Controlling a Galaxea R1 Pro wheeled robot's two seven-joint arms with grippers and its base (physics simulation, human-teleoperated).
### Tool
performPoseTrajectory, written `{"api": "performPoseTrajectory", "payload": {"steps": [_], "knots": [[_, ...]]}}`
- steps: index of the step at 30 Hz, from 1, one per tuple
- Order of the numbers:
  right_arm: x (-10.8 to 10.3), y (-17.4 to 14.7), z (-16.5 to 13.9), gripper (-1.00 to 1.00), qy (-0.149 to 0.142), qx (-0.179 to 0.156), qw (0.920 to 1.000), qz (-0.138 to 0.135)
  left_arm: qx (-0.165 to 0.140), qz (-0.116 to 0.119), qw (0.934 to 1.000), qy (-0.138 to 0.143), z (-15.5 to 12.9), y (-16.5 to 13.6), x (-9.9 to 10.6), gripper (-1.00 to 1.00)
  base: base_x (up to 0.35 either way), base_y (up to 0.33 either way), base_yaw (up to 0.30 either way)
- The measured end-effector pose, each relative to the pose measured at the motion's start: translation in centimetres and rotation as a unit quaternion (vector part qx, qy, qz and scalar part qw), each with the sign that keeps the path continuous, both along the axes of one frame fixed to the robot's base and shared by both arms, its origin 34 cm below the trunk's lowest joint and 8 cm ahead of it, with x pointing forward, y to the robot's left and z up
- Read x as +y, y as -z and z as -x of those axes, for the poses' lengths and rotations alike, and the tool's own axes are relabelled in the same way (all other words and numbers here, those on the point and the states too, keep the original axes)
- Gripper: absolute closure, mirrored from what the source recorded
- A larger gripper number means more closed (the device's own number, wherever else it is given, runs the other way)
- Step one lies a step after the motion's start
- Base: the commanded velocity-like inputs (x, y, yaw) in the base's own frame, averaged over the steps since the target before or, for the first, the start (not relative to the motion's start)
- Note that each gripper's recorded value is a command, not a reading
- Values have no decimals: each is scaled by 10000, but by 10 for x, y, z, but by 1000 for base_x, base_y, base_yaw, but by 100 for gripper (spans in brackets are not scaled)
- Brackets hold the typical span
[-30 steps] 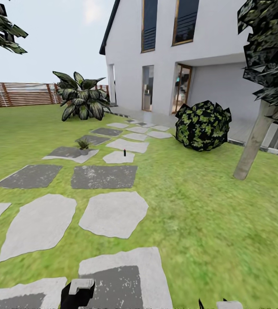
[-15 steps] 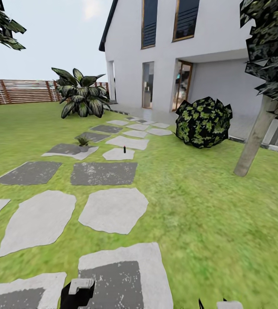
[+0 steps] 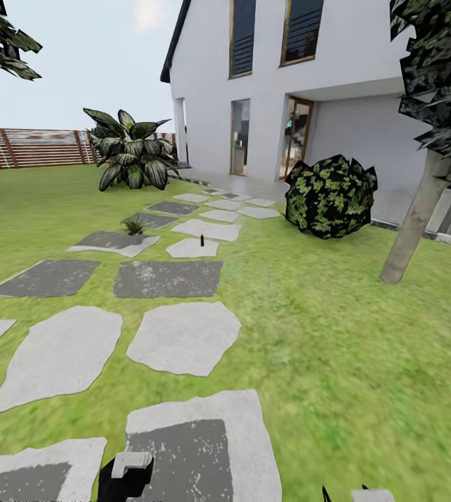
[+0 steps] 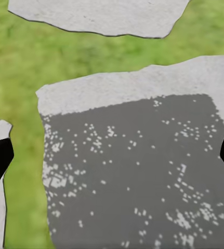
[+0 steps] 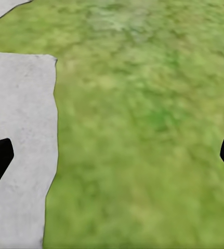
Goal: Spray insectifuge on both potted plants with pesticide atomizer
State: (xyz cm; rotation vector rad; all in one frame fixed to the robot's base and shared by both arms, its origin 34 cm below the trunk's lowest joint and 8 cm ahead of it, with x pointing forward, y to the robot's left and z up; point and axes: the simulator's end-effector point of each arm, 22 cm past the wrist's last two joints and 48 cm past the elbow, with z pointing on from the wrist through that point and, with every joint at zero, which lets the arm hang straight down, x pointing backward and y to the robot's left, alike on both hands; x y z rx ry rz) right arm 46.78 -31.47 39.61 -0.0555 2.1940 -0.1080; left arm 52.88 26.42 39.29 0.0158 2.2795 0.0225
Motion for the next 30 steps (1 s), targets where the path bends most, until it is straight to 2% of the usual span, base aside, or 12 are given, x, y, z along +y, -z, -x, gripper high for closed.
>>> {"api": "performPoseTrajectory", "payload": {"steps": [19,30], "knots": [[0,45,12,-100,2,65,10000,-1,49,-14,10000,5,11,45,1,-100,0,0,0],[0,50,15,-100,6,130,9999,-1,53,-9,10000,6,11,48,0,-100,8,0,0]]}}
